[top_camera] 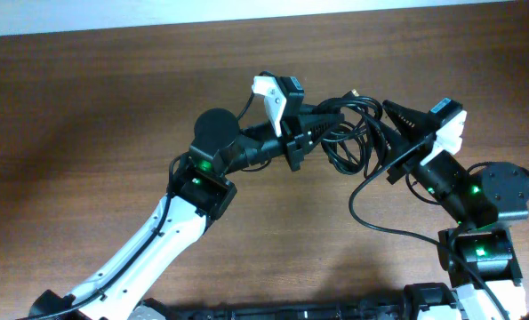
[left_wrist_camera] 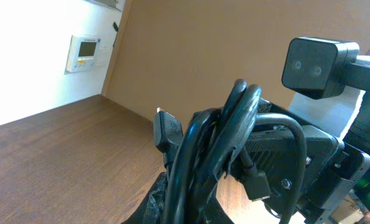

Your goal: Untangle cables

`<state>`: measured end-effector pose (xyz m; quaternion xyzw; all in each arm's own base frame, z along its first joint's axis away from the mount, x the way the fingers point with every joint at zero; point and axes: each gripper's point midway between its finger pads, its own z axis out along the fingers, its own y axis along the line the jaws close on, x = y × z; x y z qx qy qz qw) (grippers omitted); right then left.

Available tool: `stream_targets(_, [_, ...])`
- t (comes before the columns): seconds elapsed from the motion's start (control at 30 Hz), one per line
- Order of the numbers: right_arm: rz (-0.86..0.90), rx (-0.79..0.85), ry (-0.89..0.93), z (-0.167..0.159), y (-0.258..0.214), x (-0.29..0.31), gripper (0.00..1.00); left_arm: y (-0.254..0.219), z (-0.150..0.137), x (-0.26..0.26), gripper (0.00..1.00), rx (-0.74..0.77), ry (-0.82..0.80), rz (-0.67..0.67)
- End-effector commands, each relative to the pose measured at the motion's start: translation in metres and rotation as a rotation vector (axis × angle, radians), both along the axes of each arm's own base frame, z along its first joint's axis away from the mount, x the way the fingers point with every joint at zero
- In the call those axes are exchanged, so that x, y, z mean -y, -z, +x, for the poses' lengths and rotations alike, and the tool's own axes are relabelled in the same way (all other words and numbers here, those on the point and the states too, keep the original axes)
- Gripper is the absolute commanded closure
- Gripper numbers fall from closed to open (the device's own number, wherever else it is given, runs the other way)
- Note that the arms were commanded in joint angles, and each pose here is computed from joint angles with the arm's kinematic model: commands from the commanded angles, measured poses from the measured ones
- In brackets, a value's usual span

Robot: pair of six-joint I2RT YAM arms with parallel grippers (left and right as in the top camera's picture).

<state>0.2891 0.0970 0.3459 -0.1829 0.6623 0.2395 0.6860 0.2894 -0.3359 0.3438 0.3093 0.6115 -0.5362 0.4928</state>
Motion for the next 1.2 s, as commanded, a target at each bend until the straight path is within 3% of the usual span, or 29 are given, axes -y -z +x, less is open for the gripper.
stream_targets(0.0, [0.000, 0.004, -0.037, -0.003, 0.000, -0.006, 0.64, -0.019, -0.024, 0.008, 1.00, 0.068, 0.081, -0.025])
stream_targets(0.13, [-0.003, 0.020, -0.073, -0.007, -0.003, -0.011, 0.64, -0.019, -0.024, 0.008, 1.00, 0.070, 0.083, -0.024])
stream_targets(0.2, [-0.004, 0.028, -0.089, -0.009, -0.005, -0.013, 0.96, -0.019, -0.024, 0.008, 1.00, 0.071, 0.083, -0.025])
stream_targets(0.27, [-0.014, 0.049, -0.174, -0.020, -0.008, -0.024, 0.96, -0.019, -0.024, 0.008, 1.00, 0.070, 0.083, -0.024])
stream_targets(0.3, [-0.014, 0.049, -0.169, -0.019, -0.008, -0.023, 0.96, -0.019, -0.020, 0.007, 0.87, 0.066, 0.055, -0.025])
stream_targets(0.33, [-0.012, 0.050, -0.152, -0.017, -0.008, -0.021, 0.96, -0.018, -0.018, 0.007, 0.64, 0.064, 0.049, -0.024])
stream_targets(0.4, [-0.006, 0.050, -0.086, -0.009, -0.009, -0.012, 0.96, -0.018, -0.018, 0.007, 0.08, 0.060, 0.048, -0.022])
stream_targets(0.43, [-0.002, 0.050, -0.042, -0.005, -0.010, -0.006, 0.96, -0.018, -0.018, 0.007, 0.01, 0.061, 0.047, -0.022])
stream_targets(0.47, [0.004, 0.050, 0.011, 0.001, -0.010, 0.001, 0.96, -0.016, -0.013, 0.006, 0.01, 0.050, 0.017, -0.019])
stream_targets(0.53, [0.013, 0.063, 0.068, 0.005, -0.014, 0.009, 0.96, -0.005, 0.009, -0.001, 0.01, -0.092, -0.104, -0.020])
stream_targets(0.63, [0.016, 0.155, 0.066, 0.001, -0.034, 0.009, 0.96, 0.013, 0.025, -0.008, 0.01, -0.421, -0.201, -0.087])
stream_targets(0.73, [0.006, 0.180, 0.004, -0.006, -0.038, 0.000, 0.96, 0.012, 0.022, -0.005, 0.00, -0.536, -0.187, -0.133])
stream_targets(0.83, [-0.006, 0.182, -0.055, -0.011, -0.037, -0.008, 0.96, 0.012, 0.022, -0.005, 0.25, -0.648, -0.180, -0.178])
stream_targets(0.87, [-0.007, 0.183, -0.059, -0.012, -0.037, -0.009, 0.96, 0.011, 0.020, -0.003, 0.28, -0.647, -0.175, -0.179])
stream_targets(1.0, [-0.017, 0.183, -0.123, -0.019, -0.035, -0.017, 0.96, 0.010, 0.019, -0.001, 0.81, -0.642, -0.173, -0.184])
stream_targets(1.07, [-0.019, 0.182, -0.131, -0.020, -0.035, -0.018, 0.96, 0.009, 0.018, 0.000, 0.90, -0.641, -0.170, -0.184])
stream_targets(1.17, [-0.030, 0.186, -0.162, -0.023, -0.034, -0.022, 0.96, 0.005, 0.011, 0.006, 0.93, -0.631, -0.148, -0.190])
